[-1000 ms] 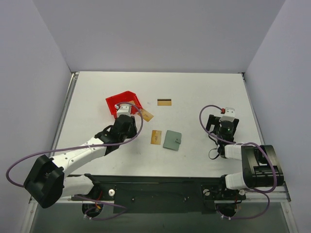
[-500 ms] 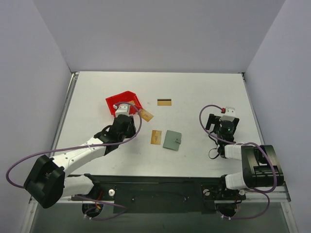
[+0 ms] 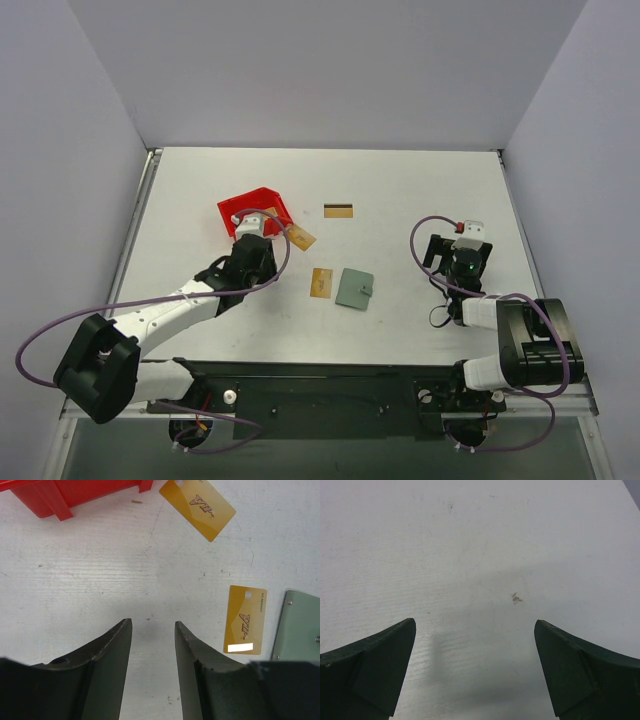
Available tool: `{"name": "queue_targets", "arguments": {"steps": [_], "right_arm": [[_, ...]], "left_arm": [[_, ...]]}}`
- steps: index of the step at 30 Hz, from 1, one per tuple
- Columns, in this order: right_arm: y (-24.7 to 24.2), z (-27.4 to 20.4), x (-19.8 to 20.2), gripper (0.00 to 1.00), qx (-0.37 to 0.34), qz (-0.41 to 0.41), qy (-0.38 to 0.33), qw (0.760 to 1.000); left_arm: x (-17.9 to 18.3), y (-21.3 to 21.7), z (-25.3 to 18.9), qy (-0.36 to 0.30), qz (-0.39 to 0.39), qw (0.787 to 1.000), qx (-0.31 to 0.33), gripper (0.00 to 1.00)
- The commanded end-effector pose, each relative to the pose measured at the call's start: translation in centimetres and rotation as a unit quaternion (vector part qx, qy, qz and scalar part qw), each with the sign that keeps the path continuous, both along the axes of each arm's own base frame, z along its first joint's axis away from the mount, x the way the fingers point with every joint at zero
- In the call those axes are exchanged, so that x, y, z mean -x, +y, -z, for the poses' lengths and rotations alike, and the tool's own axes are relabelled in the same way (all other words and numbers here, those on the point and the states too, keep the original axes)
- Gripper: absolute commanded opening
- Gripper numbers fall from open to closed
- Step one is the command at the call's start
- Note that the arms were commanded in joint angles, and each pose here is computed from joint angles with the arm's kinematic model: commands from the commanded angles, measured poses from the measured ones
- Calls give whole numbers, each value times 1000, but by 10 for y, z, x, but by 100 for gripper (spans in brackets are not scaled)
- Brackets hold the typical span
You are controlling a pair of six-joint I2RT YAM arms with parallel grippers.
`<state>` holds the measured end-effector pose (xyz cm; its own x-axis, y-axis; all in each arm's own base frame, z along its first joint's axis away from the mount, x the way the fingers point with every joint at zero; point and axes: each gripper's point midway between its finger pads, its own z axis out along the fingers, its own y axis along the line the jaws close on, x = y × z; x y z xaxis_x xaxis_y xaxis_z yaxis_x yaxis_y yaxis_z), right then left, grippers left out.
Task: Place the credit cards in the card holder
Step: Open the card holder at the center of the board.
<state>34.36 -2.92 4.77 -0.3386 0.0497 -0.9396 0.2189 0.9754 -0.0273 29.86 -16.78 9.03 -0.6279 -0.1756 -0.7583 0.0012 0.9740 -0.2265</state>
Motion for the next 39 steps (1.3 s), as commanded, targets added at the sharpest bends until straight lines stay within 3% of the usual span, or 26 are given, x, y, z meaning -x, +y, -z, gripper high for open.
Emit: {"name": "queue_targets", "arguments": {"steps": [1,39], "right_arm": [[1,-14,-8,100,-7,0,-30,1000],[1,-14,-8,100,-7,0,-31,999]], "left_arm": [[-13,-5,-19,-24,-4,1000,16,50],[-15,-2,-10,-17,-9,1000,9,50]]}}
